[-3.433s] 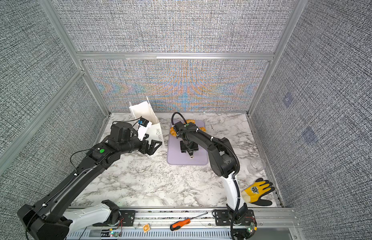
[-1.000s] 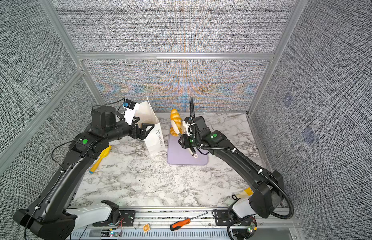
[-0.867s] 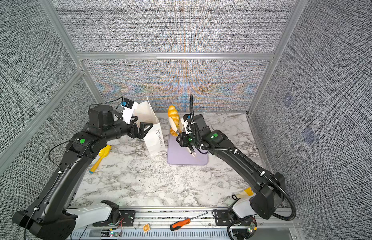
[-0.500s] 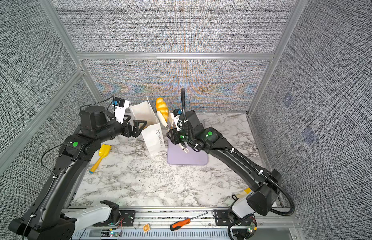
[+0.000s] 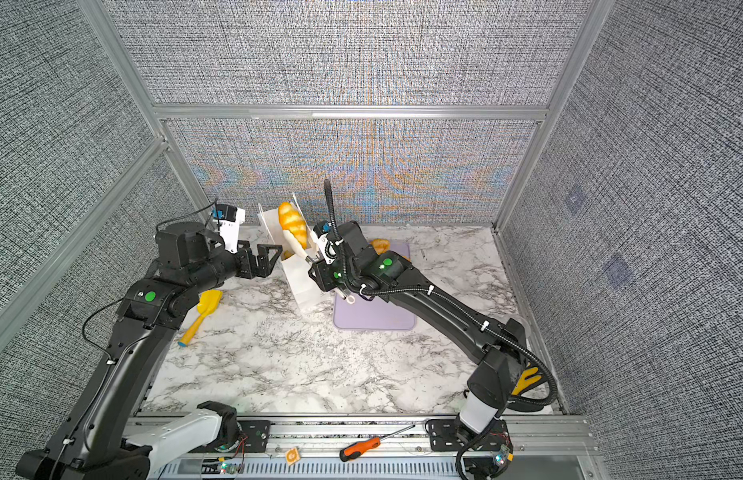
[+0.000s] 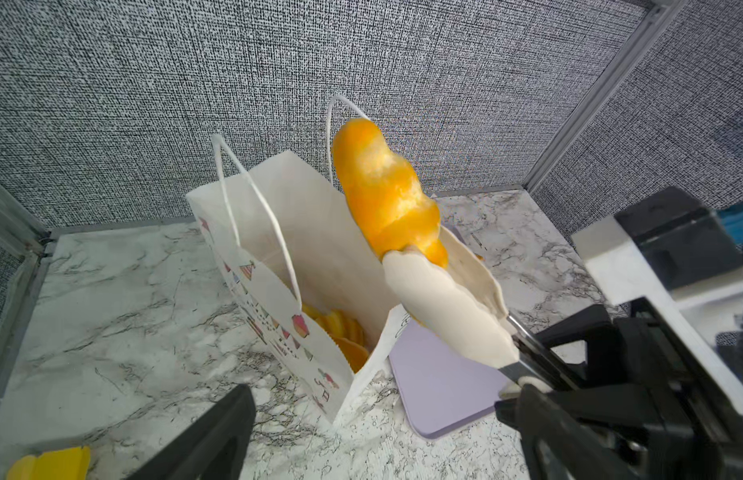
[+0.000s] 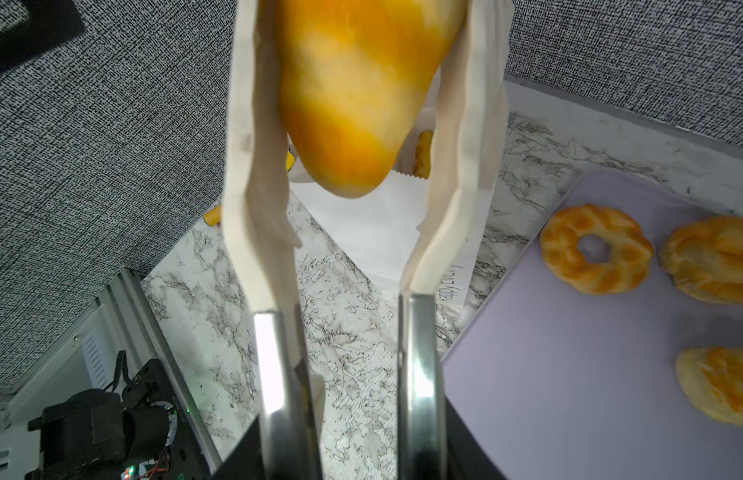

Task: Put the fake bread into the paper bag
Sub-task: 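Carry the croissant over the bag while left gripper raises the bag, then open the tongs to drop the croissant into the paper bag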

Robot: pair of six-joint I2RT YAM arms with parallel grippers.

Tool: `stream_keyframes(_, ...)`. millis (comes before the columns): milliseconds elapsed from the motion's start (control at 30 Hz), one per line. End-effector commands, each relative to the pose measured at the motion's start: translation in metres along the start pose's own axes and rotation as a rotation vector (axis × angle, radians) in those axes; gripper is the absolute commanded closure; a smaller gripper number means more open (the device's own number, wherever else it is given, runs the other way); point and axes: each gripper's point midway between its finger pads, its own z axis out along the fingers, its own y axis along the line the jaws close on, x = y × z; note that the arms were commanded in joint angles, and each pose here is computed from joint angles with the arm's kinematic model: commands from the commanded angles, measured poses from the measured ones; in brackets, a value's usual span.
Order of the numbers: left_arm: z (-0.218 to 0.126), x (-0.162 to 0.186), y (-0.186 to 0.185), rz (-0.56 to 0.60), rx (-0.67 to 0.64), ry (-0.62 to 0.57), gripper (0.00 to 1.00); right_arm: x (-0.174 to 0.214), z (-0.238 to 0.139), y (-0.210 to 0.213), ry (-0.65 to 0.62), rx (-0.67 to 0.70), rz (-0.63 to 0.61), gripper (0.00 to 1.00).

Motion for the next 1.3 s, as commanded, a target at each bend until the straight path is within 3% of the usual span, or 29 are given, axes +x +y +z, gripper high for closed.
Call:
stream_keyframes(0, -0.001, -0.005, -0.004, 0.000, 0.025, -0.031, 0.01, -0.010, 0.005, -0.002, -0.010, 0.022, -0.012, 0.56)
stream_keyframes(400, 0.001, 0.004, 0.000, 0.034, 0.008, -0.003, 0.01, -0.003, 0.032, -0.021, 0.129, 0.121, -0.012, 0.53)
stream_keyframes(733, 0.006, 0.006, -0.002, 0.050, 0.028, 0.013, 0.01, -0.008, 0.028, -0.022, 0.148, 0.137, 0.011, 0.37)
stream_keyframes(1267, 0.006, 0.008, -0.011, 0.076, 0.082, 0.014, 0.02, -0.028, 0.002, -0.028, 0.086, 0.195, -0.002, 0.33)
